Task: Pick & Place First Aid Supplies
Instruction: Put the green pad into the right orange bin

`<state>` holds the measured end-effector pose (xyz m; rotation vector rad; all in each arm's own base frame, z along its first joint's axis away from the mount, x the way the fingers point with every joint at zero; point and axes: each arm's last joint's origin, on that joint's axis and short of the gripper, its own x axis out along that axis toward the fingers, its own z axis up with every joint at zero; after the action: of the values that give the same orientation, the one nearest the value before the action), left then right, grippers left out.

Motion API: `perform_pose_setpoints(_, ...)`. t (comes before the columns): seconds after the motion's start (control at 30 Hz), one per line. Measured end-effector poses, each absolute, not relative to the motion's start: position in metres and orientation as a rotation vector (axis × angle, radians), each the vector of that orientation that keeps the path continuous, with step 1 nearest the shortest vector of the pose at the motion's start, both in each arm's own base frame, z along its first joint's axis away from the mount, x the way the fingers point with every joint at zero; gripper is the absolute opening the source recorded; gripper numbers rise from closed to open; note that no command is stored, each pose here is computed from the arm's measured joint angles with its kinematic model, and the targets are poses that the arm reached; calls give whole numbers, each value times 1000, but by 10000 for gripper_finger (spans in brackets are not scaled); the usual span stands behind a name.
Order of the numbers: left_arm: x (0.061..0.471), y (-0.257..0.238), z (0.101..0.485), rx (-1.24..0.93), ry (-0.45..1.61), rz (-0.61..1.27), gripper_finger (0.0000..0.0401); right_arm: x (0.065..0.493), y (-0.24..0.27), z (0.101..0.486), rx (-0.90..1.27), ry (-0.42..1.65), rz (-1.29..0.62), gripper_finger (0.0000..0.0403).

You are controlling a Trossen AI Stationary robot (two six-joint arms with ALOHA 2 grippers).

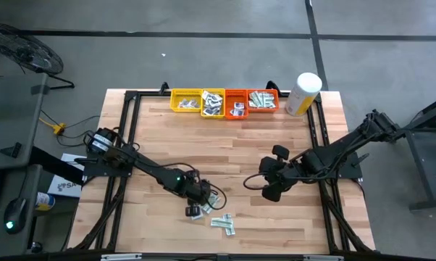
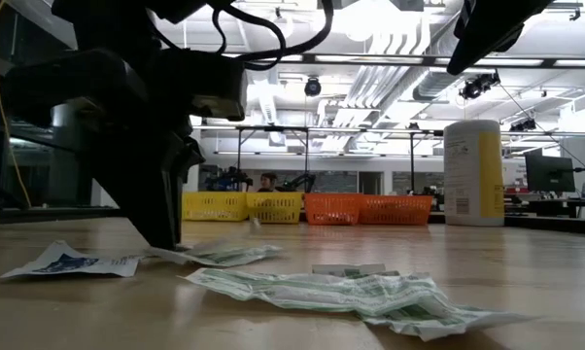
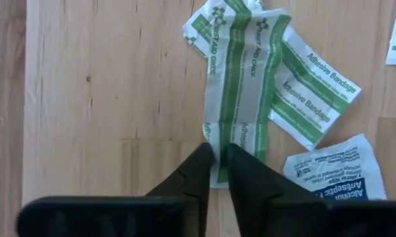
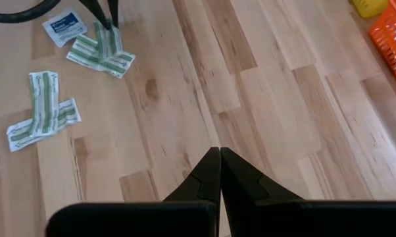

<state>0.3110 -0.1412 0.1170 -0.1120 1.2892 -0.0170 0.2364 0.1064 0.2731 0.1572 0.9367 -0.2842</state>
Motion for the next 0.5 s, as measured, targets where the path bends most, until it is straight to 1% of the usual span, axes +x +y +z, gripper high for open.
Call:
perform_pose_setpoints(0.2,310,-143,116,-150,1296,0,5,236,107,273,157,937,-284,0)
perform_pose_setpoints(0.4,309,-143,119,-203,1271,84,1,236,107,273,164,935,-288,0)
perform_pose_setpoints(0.5,311,-140,130,-208,1226,129,1,236,107,273,171,933,-291,0)
